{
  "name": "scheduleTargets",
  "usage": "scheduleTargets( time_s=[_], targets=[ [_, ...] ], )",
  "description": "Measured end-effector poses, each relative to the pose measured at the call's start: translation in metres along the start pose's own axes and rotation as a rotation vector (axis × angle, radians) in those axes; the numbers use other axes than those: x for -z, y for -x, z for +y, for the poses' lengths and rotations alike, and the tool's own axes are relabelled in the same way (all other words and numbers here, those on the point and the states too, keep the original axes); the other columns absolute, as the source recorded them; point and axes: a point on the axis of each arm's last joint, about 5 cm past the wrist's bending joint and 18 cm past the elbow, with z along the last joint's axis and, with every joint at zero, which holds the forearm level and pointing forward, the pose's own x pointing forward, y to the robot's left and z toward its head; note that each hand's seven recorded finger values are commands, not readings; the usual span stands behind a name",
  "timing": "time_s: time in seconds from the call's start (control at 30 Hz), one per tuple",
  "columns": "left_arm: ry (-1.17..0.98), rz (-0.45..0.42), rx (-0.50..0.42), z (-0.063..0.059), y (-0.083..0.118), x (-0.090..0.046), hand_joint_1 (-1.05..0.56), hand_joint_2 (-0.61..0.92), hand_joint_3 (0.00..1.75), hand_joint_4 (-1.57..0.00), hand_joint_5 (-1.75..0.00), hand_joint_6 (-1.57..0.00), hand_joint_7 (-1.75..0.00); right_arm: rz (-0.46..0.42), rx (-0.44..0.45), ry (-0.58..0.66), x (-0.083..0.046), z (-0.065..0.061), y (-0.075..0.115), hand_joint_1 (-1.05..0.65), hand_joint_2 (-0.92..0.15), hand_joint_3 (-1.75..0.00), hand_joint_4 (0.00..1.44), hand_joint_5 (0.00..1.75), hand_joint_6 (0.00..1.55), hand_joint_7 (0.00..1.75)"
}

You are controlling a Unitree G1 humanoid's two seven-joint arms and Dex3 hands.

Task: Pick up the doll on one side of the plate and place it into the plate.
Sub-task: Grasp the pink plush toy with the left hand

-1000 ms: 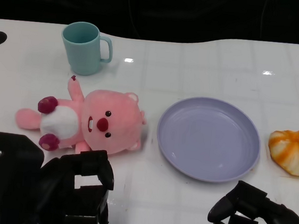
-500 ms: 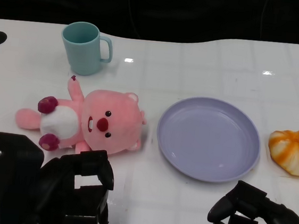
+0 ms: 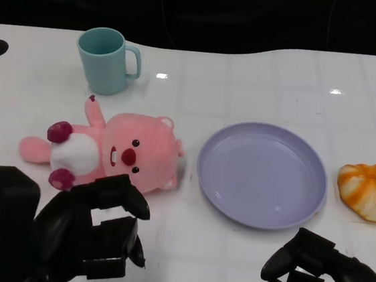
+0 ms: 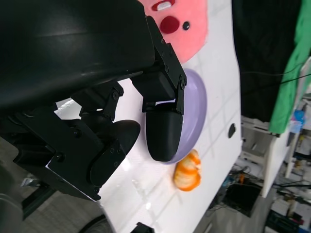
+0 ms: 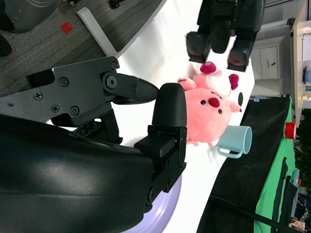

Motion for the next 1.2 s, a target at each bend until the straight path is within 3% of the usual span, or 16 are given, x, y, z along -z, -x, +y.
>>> scheduleTargets(
  time_s=[0.1, 0.2, 0.33, 0.47, 0.67, 0.93, 1.2],
  targets=[
    [-0.011, -0.05, -0.001, 0.001, 0.002, -0.001, -0.24, 0.31, 1.37, -0.65, -1.53, -0.67, -1.23, 0.0, 0.001, 0.002, 0.0, 0.0, 0.0, -0.27, -0.92, -0.48, 0.66, 1.75, 0.47, 1.64],
    [-0.034, -0.099, -0.01, 0.001, 0.003, -0.002, -0.3, 0.36, 1.19, -0.59, -1.38, -0.61, -1.11, 0.003, 0.002, 0.001, 0.0, 0.0, 0.001, -0.28, -0.92, -0.48, 0.66, 1.75, 0.47, 1.64],
    [-0.125, -0.149, -0.03, 0.002, 0.005, -0.004, -0.25, 0.55, 0.82, -0.45, -1.16, -0.56, -0.72, 0.005, 0.002, 0.001, 0.0, 0.001, 0.002, -0.28, -0.92, -0.48, 0.66, 1.75, 0.47, 1.64],
    [-0.228, -0.19, -0.042, 0.003, 0.006, -0.008, -0.2, 0.63, 0.63, -0.34, -1.04, -0.54, -0.47, -0.002, 0.001, 0.002, -0.002, 0.002, 0.004, -0.28, -0.92, -0.48, 0.66, 1.75, 0.47, 1.64],
    [-0.419, -0.268, -0.061, 0.005, 0.008, -0.015, -0.39, 0.8, 0.15, -0.18, -0.78, -0.49, -0.08, -0.006, -0.001, 0.001, -0.003, 0.002, 0.005, -0.27, -0.92, -0.49, 0.66, 1.75, 0.47, 1.64],
    [-0.767, -0.312, -0.089, 0.011, 0.003, -0.034, -0.52, 0.87, 0.04, -0.01, -0.65, -0.33, 0.0, 0.003, -0.003, 0.0, -0.002, 0.002, 0.006, -0.26, -0.92, -0.5, 0.66, 1.75, 0.47, 1.65],
    [-1.095, -0.293, -0.132, 0.018, -0.003, -0.06, -0.54, 0.88, 0.01, 0.0, -0.46, -0.24, 0.0, 0.015, -0.002, 0.002, 0.0, 0.002, 0.008, -0.23, -0.92, -0.51, 0.66, 1.75, 0.47, 1.66]
  ],
)
